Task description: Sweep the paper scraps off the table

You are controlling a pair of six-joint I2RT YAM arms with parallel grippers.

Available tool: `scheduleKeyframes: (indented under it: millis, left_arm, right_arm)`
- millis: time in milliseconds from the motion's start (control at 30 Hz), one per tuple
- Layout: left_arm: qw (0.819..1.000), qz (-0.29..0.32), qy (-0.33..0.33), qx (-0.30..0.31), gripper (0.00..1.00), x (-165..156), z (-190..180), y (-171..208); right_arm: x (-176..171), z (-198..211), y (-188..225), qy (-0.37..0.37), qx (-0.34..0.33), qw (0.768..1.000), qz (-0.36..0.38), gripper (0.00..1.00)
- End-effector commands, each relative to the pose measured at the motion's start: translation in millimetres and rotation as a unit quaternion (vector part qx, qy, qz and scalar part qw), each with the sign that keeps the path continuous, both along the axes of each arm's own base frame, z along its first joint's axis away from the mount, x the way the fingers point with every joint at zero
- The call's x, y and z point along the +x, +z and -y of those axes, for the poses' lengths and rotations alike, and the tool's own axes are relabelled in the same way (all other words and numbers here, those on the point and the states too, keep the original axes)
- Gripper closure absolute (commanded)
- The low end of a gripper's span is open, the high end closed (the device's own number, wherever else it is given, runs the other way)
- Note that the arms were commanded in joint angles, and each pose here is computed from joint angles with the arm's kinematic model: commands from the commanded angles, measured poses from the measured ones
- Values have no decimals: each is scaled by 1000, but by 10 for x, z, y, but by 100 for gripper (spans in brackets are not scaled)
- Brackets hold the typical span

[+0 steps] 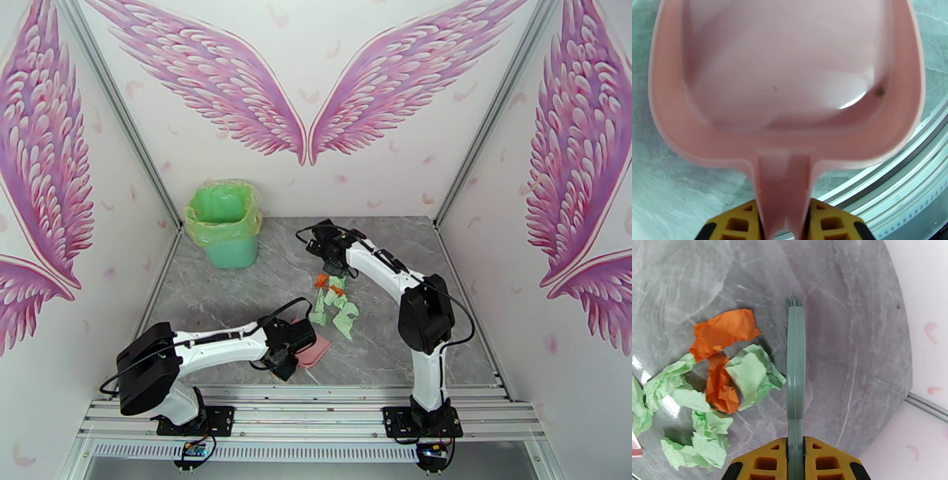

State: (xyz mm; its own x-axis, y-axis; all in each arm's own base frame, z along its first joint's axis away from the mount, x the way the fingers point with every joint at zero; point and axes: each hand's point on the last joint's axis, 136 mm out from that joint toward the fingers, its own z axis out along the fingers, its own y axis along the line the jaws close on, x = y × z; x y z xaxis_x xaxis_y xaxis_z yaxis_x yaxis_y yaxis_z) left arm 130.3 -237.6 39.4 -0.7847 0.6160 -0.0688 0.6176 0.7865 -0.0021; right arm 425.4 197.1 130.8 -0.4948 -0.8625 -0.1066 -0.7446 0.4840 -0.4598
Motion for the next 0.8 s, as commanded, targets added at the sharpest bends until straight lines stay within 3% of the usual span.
scheduleKeyframes:
  millis: [0, 367, 767]
  left_arm:
    - [1000, 8, -7, -4, 100, 67, 35, -12]
    - [1000, 14, -14, -9, 100, 220, 82, -60]
    - [999, 20, -17, -20, 100, 433, 194, -75]
  right_arm:
    - [-164, -33, -39, 8, -18, 999, -37, 100]
    - [-643, -153, -192, 25, -31, 994, -102, 100]
    - [-1120, -440, -99, 47, 8, 989, -137, 100]
